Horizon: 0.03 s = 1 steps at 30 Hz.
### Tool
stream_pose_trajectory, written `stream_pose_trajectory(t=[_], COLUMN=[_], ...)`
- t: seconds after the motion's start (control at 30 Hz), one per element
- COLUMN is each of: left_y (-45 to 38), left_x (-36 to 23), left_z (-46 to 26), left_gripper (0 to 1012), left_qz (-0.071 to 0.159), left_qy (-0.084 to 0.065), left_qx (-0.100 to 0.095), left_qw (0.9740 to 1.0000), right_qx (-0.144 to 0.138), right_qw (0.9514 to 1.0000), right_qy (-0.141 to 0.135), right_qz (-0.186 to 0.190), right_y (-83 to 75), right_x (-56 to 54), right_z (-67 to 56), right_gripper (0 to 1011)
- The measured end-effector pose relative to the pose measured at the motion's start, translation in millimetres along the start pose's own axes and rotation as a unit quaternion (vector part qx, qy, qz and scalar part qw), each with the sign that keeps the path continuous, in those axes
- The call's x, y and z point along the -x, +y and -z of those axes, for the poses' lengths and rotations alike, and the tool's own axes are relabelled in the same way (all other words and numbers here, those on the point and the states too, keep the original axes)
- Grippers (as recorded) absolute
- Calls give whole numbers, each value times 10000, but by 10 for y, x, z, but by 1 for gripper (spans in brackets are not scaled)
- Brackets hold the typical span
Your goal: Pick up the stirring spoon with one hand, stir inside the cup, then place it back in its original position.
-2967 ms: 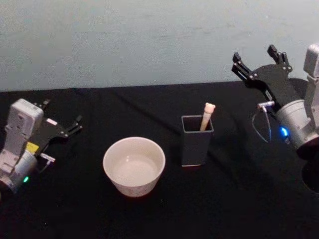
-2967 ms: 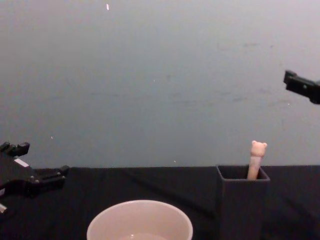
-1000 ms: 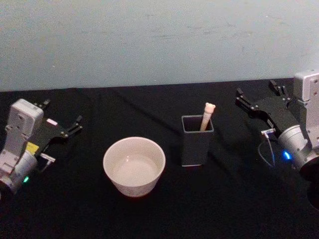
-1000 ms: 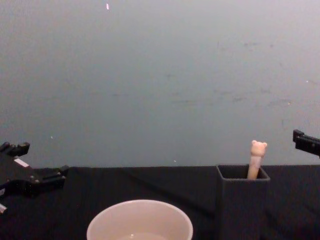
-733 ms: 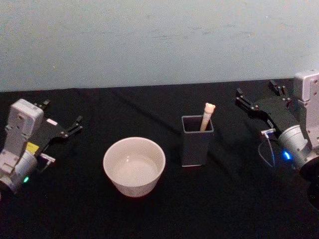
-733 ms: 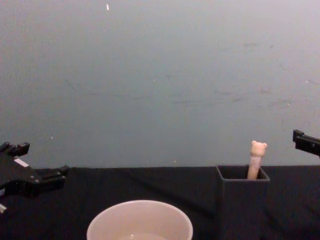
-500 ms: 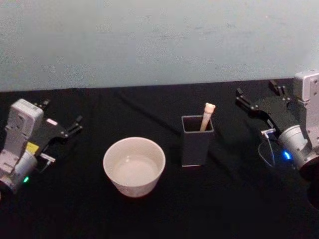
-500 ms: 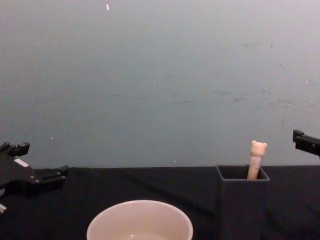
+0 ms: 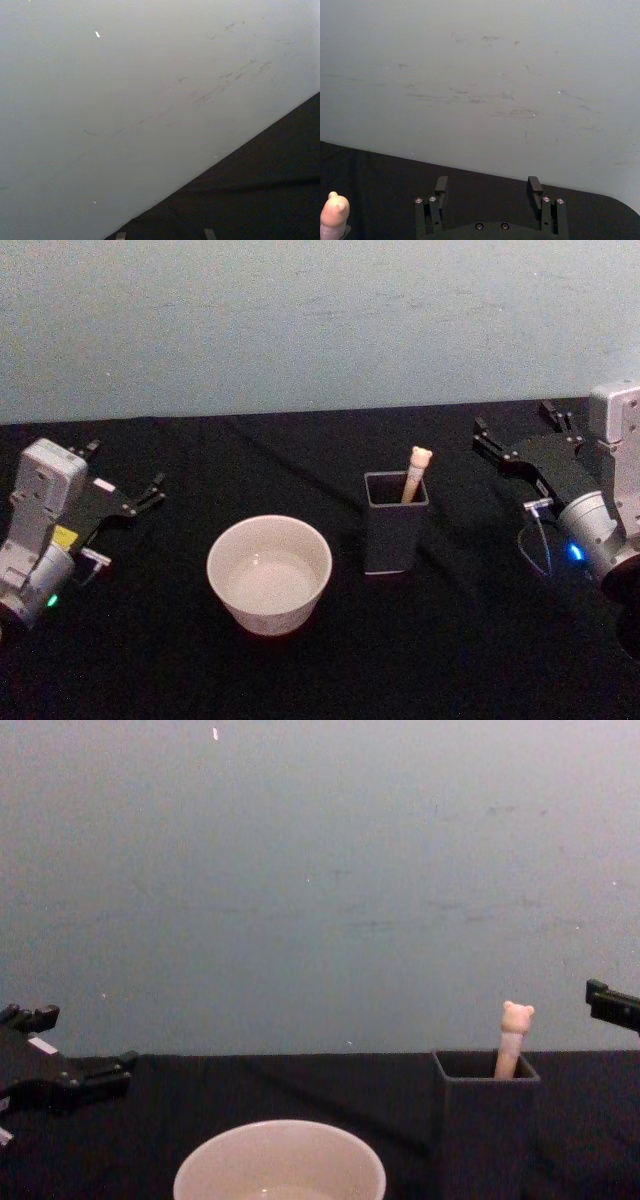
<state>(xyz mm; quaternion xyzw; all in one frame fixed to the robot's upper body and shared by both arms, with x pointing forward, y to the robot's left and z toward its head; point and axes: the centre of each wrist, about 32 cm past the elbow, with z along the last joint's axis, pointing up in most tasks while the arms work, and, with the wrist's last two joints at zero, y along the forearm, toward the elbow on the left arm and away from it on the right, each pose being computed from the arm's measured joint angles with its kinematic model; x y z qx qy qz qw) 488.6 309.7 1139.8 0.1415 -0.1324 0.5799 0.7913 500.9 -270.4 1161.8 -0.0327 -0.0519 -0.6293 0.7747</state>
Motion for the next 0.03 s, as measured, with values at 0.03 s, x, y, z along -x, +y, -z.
stream_pose_trajectory(t=[0.03], left_y=[0], left_x=[0], left_z=[0], left_gripper=[1001], left_qz=[0], left_qy=[0], left_qx=[0], left_qw=[10000], right_qx=[0], right_qw=[10000], right_qy=[0], right_qz=[0], right_y=[0], right_x=[0], right_z=[0], right_gripper=[1000])
